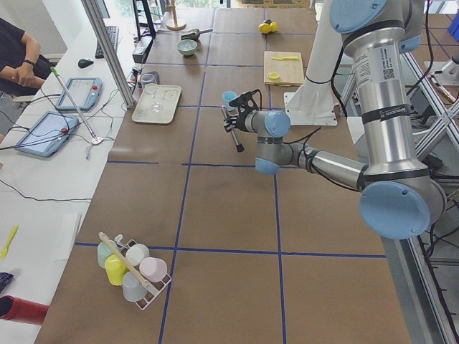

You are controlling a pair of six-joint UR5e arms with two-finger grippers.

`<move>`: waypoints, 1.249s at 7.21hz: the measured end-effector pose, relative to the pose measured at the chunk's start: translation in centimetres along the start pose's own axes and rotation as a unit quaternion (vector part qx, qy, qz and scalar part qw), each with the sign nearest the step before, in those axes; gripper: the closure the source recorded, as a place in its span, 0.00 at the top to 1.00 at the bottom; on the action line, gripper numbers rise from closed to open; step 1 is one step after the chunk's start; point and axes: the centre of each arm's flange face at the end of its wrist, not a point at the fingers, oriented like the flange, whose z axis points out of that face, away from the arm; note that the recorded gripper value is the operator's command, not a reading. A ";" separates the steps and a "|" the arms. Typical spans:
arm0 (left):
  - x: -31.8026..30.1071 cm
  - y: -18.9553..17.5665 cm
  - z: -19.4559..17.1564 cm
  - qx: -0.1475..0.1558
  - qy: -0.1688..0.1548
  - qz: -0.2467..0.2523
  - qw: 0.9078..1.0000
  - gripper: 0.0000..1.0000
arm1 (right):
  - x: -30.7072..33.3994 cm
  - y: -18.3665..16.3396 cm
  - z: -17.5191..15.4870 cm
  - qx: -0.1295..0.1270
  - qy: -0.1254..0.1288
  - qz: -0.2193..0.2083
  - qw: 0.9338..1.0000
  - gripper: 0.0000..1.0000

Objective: Squeeze lemon into cup
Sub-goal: 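Lift the metal rod out of the cup and move it back with the left gripper, then lower the metal rod onto the table with the left gripper and release it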

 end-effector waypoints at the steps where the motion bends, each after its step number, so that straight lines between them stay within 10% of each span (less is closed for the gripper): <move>1: -2.0 1.5 -1.6 -0.042 -0.012 -0.015 0.999 0.00 | -0.1 0.0 -0.1 0.001 0.000 -0.001 1.000 1.00; 6: -7.4 4.1 -4.0 -0.172 -0.054 -0.132 0.975 0.00 | -0.1 0.2 -0.1 0.001 0.001 -0.004 1.000 1.00; 9: -9.2 3.8 -1.5 -0.261 -0.087 -0.208 0.939 0.00 | 0.2 0.6 0.1 -0.001 0.001 -0.002 1.000 1.00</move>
